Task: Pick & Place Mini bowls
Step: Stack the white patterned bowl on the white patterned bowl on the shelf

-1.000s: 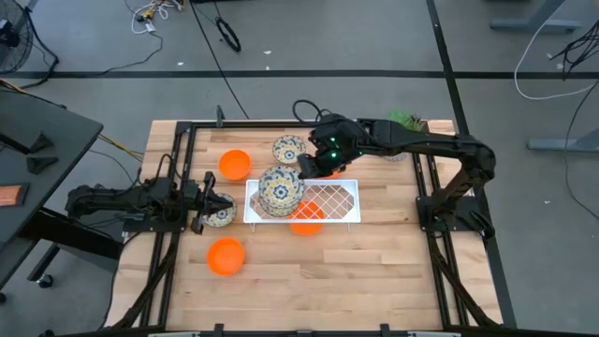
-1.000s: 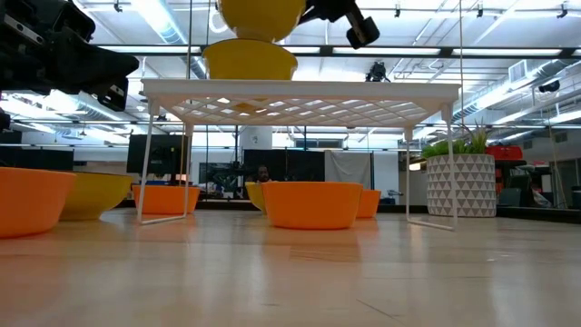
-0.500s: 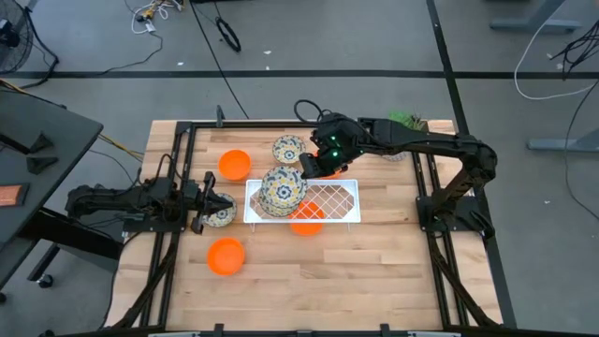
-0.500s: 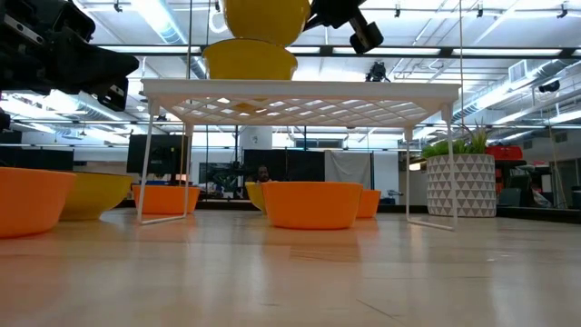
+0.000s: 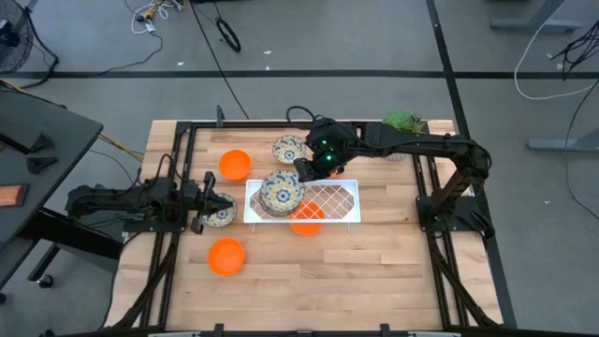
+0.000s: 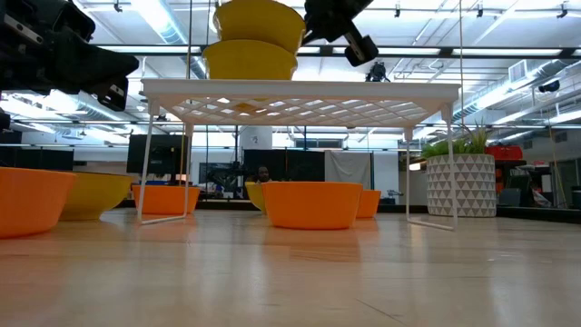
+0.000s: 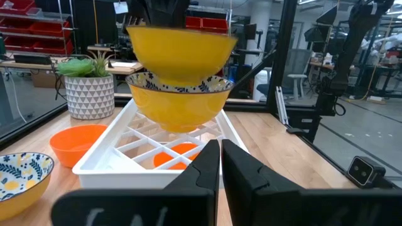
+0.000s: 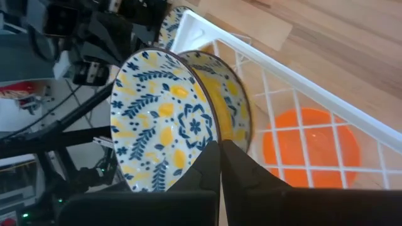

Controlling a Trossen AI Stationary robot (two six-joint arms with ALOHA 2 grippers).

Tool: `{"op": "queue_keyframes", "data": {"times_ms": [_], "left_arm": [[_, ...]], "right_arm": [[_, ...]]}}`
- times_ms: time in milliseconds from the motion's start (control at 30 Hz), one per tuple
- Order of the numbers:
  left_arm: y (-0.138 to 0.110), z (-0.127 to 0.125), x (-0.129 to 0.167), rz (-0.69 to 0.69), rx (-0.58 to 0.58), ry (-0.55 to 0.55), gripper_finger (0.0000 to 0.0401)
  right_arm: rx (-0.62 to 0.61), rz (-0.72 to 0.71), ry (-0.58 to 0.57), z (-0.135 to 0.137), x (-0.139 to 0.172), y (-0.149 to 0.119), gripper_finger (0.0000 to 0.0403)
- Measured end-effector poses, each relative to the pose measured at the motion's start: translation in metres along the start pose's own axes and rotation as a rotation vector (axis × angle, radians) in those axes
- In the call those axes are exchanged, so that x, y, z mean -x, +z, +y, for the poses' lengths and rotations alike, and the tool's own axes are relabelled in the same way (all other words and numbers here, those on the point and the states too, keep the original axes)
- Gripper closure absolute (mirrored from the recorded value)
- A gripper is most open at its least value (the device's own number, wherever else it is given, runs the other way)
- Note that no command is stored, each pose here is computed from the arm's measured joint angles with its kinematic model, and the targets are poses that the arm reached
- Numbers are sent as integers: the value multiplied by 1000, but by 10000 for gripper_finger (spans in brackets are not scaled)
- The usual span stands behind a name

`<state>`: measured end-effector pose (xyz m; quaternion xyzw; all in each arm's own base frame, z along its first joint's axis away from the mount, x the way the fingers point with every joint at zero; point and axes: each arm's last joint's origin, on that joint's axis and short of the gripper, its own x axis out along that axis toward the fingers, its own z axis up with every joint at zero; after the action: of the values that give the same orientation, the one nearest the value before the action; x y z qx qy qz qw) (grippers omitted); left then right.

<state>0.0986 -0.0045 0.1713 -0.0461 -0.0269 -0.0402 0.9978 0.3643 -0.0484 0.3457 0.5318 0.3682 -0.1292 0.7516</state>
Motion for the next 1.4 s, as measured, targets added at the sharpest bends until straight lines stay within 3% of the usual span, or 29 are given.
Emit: {"op": "queue_keyframes", "data": {"times_ms": [1400], "left_arm": [[0, 0, 0, -1, 0, 0, 378]], "right_arm": [[19, 30, -32, -6, -24, 5, 403]]}}
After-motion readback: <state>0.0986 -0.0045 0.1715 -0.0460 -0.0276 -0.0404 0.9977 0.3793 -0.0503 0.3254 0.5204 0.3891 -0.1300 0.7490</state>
